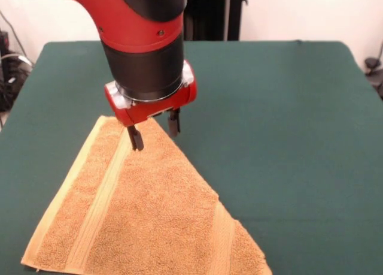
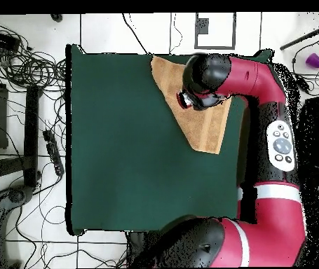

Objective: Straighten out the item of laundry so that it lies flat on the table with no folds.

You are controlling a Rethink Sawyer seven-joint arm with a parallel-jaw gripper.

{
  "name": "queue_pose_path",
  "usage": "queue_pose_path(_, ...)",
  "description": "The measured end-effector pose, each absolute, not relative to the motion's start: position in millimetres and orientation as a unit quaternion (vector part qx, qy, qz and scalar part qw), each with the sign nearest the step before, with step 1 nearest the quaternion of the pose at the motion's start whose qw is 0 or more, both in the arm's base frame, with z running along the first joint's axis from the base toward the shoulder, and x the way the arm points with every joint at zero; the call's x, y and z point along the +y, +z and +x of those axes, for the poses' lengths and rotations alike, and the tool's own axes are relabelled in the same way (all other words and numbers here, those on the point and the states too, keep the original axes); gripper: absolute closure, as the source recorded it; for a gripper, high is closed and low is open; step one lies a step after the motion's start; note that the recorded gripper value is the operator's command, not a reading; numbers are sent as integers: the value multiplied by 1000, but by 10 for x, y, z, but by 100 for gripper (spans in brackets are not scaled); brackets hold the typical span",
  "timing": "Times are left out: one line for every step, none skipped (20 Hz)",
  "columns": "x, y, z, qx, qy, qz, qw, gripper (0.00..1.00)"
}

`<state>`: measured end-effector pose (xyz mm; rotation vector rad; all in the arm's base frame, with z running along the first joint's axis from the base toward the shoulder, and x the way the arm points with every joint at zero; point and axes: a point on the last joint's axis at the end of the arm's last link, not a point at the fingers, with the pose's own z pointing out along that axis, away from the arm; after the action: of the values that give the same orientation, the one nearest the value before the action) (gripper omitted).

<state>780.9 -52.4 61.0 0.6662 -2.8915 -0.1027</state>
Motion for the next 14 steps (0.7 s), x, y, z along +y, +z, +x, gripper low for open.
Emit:
queue_pose_path(-554, 544, 7762, -971, -31, 225, 77, 0)
queue_pose_path(-571, 514, 7741, -971, -29, 225, 74, 0)
queue_pose_path(-614, 442, 7693, -971, -23, 228, 65, 0)
queue_pose_path(-628, 418, 7678, -971, -21, 229, 62, 0)
queue_pose_path(-645, 387, 7660, -971, -17, 231, 59, 0)
queue_pose_path(-667, 339, 7628, -971, -13, 233, 57, 0)
queue_pose_path(-671, 325, 7615, -970, -12, 234, 58, 0)
queue_pose_path(-672, 315, 7597, -970, -14, 234, 59, 0)
queue_pose_path(-673, 304, 7580, -970, -16, 233, 61, 0)
queue_pose_path(-669, 286, 7538, -971, -25, 229, 64, 0)
queue_pose_path(-665, 279, 7521, -971, -30, 226, 65, 0)
queue_pose_path(-661, 273, 7503, -972, -37, 223, 67, 0)
queue_pose_path(-653, 267, 7482, -972, -44, 219, 68, 0)
queue_pose_path(-638, 262, 7459, -973, -54, 214, 70, 0)
